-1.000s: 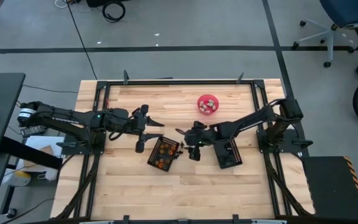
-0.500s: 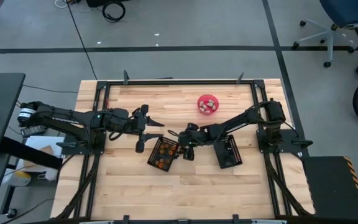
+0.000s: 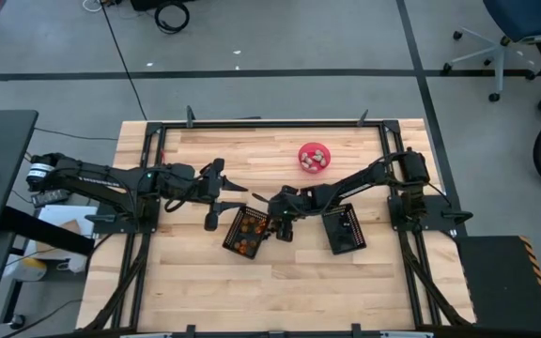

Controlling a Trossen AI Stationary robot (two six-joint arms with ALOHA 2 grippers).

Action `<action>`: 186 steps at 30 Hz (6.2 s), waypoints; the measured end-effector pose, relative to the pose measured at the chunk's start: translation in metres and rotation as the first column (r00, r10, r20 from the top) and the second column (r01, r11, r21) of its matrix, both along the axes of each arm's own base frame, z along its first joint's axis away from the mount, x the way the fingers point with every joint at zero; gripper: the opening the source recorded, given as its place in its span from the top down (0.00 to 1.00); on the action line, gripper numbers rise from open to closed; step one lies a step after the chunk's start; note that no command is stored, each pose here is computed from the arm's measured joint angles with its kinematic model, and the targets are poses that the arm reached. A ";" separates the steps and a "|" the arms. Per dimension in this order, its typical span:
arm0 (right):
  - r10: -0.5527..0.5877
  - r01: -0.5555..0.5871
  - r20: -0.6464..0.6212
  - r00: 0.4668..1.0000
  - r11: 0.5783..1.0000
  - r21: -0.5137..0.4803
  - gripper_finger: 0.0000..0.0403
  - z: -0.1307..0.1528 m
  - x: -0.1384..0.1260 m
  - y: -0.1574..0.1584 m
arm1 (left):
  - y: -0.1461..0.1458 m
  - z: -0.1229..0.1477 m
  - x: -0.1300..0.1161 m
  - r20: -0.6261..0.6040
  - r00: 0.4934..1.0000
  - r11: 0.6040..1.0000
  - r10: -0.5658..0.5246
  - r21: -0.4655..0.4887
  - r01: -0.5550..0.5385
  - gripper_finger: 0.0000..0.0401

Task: Sort Halloween decoration
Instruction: Put the black skeleton toy into the right black bin

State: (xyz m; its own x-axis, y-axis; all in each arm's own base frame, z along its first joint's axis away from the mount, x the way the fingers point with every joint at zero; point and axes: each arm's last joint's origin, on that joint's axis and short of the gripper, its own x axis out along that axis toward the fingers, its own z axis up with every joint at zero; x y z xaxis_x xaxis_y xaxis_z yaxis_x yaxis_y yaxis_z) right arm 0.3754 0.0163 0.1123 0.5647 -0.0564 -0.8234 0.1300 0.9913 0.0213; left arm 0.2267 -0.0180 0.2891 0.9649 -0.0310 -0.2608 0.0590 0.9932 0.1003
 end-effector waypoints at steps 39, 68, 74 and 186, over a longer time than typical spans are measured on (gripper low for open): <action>-0.004 0.005 -0.084 0.996 1.000 0.011 0.71 0.049 -0.030 -0.001 | 0.000 0.000 0.000 0.000 1.000 1.000 0.000 -0.001 0.000 0.61; -0.176 0.219 -0.453 0.874 0.975 0.042 0.66 0.092 -0.103 0.017 | 0.000 0.000 0.000 0.000 1.000 1.000 0.001 -0.004 -0.001 0.61; -0.189 0.234 -0.453 0.871 0.971 0.044 0.59 0.092 -0.103 0.017 | 0.000 0.000 0.000 0.000 1.000 1.000 0.003 -0.010 -0.003 0.61; -0.044 0.093 -0.338 0.940 0.987 0.133 0.86 0.123 -0.119 0.040 | 0.000 0.000 0.000 -0.001 1.000 1.000 0.005 -0.019 -0.005 0.61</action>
